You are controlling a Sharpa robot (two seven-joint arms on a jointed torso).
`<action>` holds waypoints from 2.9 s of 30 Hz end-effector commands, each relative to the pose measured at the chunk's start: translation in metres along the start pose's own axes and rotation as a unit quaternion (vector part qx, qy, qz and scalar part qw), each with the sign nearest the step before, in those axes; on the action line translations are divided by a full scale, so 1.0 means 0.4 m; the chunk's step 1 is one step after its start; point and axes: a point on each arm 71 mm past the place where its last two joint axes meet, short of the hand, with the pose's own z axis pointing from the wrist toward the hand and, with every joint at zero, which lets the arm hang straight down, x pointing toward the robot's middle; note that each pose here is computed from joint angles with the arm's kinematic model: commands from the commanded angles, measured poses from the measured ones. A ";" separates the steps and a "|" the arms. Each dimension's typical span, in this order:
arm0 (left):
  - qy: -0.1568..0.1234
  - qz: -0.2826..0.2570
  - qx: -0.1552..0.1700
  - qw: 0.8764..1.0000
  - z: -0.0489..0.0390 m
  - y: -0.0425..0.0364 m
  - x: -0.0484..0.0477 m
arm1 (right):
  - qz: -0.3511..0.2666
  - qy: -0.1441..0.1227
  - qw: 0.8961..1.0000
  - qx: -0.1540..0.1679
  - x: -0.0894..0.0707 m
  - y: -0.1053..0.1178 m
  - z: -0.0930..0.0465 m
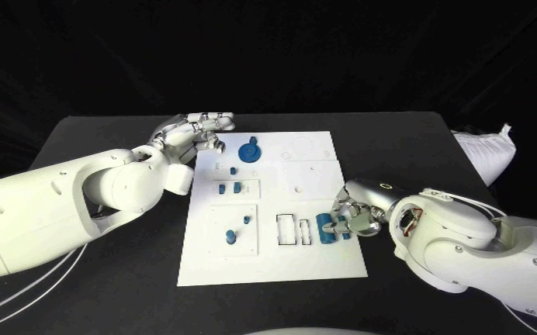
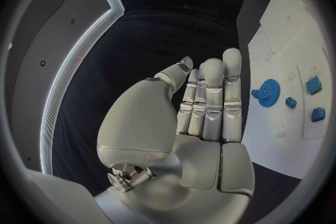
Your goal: Assemble the parts on the task board
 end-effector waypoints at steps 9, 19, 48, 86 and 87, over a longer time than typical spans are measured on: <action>0.011 -0.002 0.002 1.000 0.000 -0.001 0.005 | -0.018 0.017 1.000 -0.002 0.026 0.011 0.016; 0.012 -0.003 0.001 1.000 -0.001 0.001 0.005 | -0.021 0.035 0.999 -0.001 0.057 0.017 0.036; 0.016 -0.006 -0.006 1.000 -0.001 0.013 0.005 | 0.134 -0.014 0.991 -0.011 0.026 0.063 0.011; 0.016 -0.006 -0.007 1.000 -0.004 0.013 0.006 | 0.099 0.035 0.994 -0.030 0.058 0.128 0.048; 0.016 -0.006 -0.007 1.000 -0.004 0.013 0.006 | 0.097 0.035 0.994 -0.029 0.058 0.127 0.049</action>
